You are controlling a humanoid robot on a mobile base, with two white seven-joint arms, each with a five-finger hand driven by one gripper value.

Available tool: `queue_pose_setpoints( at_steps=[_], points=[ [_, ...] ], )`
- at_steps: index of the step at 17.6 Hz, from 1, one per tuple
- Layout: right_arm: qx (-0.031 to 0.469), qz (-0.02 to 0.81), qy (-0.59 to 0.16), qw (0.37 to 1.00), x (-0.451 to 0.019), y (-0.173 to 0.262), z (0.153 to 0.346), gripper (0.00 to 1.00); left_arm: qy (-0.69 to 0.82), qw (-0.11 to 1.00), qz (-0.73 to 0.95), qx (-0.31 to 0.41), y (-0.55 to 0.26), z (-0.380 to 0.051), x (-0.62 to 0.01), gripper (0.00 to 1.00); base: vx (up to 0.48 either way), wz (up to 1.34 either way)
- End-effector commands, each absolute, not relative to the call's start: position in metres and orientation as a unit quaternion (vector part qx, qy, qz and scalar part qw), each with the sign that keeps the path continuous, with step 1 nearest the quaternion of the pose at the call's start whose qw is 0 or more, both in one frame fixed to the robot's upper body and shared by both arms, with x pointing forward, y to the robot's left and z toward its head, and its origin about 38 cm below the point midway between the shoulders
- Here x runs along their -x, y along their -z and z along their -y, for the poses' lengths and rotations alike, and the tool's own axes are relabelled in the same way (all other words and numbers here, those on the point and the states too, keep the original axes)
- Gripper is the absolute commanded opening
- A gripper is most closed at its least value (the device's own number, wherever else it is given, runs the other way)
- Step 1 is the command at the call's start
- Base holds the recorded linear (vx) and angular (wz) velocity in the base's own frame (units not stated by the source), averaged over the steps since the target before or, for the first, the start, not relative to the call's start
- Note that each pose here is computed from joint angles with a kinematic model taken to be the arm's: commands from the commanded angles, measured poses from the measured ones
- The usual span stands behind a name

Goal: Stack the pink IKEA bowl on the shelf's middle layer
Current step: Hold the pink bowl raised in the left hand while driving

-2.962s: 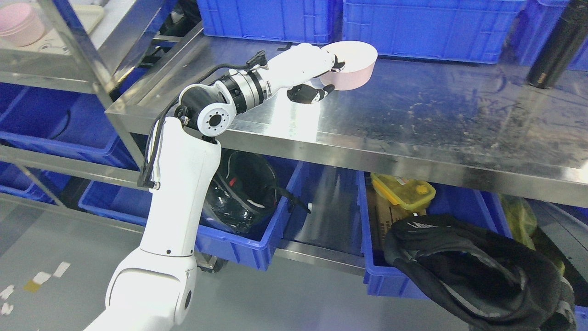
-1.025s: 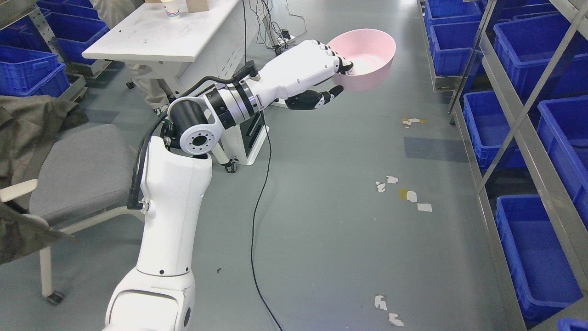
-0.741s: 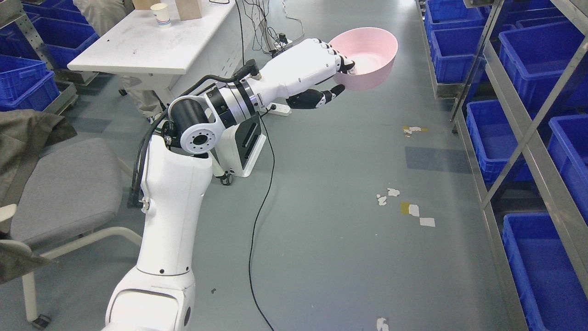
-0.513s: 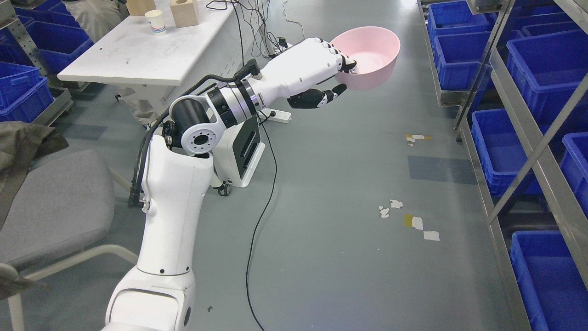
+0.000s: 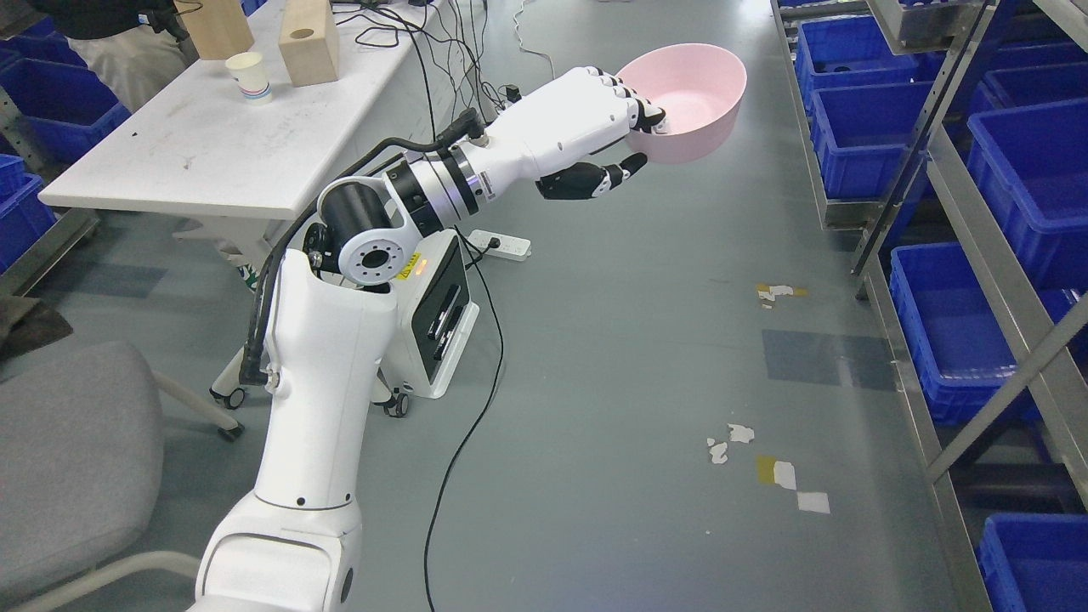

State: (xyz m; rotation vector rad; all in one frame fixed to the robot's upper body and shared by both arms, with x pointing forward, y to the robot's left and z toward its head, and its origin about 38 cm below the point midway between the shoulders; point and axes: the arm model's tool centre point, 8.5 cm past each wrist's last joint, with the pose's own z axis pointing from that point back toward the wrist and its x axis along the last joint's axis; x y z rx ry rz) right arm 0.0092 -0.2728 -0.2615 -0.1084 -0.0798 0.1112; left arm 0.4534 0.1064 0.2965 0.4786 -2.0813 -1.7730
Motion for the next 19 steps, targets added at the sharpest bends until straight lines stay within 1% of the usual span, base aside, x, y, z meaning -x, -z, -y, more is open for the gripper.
queue_pose_setpoints(
  at_steps=[1,5,8,19],
  points=[
    [0.062,0.036,-0.056,0.996,0.0,0.261,0.284,1.0,0.635,0.182,0.731,-0.169,-0.294,-0.109,-0.454,0.01,0.371,-0.01],
    [0.062,0.036,-0.056,0.996,0.0,0.261,0.284,1.0,0.641,0.177,0.731,-0.155,-0.29,-0.102,-0.451,0.01,0.396,-0.06],
    [0.062,0.036,-0.055,0.996,0.0,0.261,0.284,1.0,0.648,0.17,0.731,-0.125,-0.275,-0.09,-0.441,0.01,0.381,-0.11],
    [0.062,0.036,-0.056,0.996,0.0,0.261,0.284,1.0,0.653,0.164,0.73,-0.119,-0.269,-0.087,-0.436,0.01,0.349,-0.01]
  ],
)
